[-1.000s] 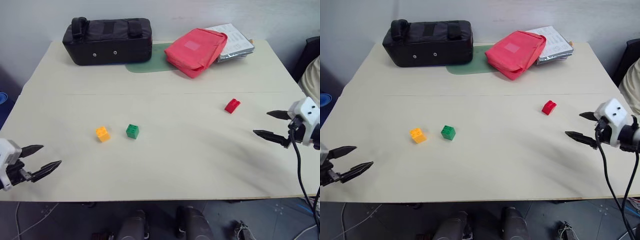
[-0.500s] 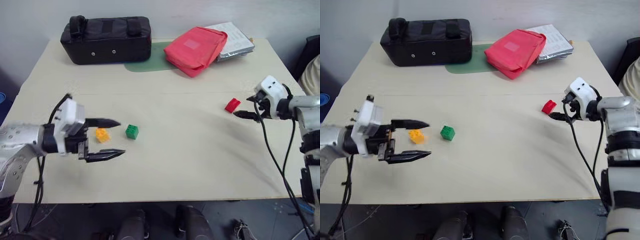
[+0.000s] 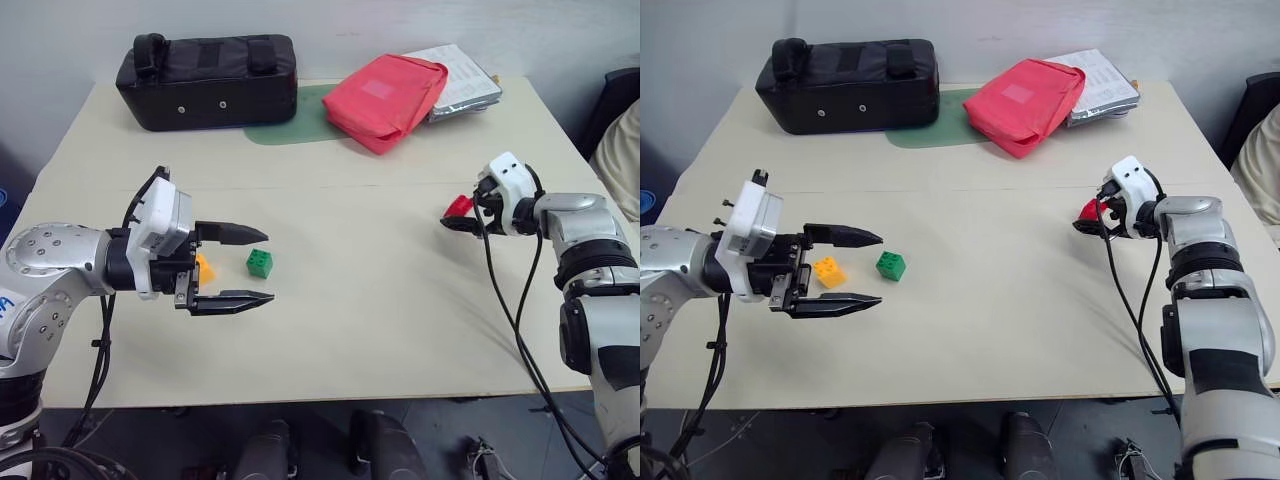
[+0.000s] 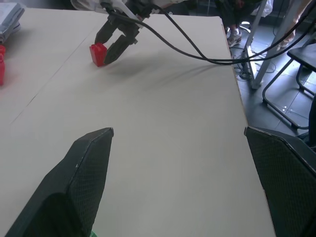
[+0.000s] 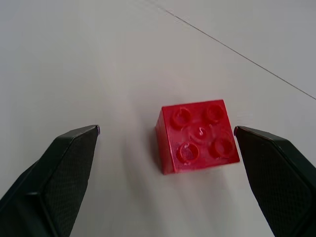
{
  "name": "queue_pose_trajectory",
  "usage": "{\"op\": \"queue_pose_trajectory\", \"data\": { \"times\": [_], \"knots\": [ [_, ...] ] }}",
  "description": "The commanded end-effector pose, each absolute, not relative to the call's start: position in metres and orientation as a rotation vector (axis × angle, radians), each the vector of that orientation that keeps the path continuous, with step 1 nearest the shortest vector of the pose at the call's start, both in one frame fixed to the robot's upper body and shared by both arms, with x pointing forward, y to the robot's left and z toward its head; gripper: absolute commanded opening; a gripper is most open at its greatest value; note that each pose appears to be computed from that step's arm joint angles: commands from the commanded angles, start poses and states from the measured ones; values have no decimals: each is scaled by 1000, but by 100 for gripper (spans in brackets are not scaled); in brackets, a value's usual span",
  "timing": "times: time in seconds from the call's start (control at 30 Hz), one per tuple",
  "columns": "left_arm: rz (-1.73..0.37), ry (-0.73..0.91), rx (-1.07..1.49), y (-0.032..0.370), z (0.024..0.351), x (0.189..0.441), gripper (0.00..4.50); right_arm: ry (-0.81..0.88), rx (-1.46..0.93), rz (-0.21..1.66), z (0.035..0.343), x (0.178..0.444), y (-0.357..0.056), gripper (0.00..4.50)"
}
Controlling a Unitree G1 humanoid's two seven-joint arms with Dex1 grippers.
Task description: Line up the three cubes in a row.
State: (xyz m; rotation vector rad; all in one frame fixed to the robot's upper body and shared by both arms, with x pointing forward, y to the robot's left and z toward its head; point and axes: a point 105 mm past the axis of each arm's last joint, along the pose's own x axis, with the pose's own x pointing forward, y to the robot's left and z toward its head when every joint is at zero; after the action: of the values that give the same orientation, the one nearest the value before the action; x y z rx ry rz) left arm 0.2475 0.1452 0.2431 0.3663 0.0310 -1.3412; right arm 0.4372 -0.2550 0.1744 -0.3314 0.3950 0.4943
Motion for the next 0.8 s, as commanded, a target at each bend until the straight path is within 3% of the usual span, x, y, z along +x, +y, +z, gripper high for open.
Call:
{"op": "queue_pose_trajectory", "data": {
  "times": [0.03,0.07,0.17,0.4,0.53,0.67,0.8],
  "knots": [
    [-1334,-25,406,143,254,245,448,336,-324,468,191,441,-258,450],
    [-1331,-28,410,142,254,245,448,335,-333,465,190,441,-258,450],
    [-1323,-36,415,142,254,246,450,332,-336,457,190,442,-258,387],
    [-1325,-55,420,140,258,247,450,335,-350,446,188,443,-258,147],
    [-1335,-47,415,139,257,247,450,343,-345,528,185,436,-254,146],
    [-1379,-31,400,136,255,243,450,314,-376,806,194,414,-236,146],
    [-1431,6,397,133,249,238,450,283,-402,1169,207,359,-206,146]
  ]
}}
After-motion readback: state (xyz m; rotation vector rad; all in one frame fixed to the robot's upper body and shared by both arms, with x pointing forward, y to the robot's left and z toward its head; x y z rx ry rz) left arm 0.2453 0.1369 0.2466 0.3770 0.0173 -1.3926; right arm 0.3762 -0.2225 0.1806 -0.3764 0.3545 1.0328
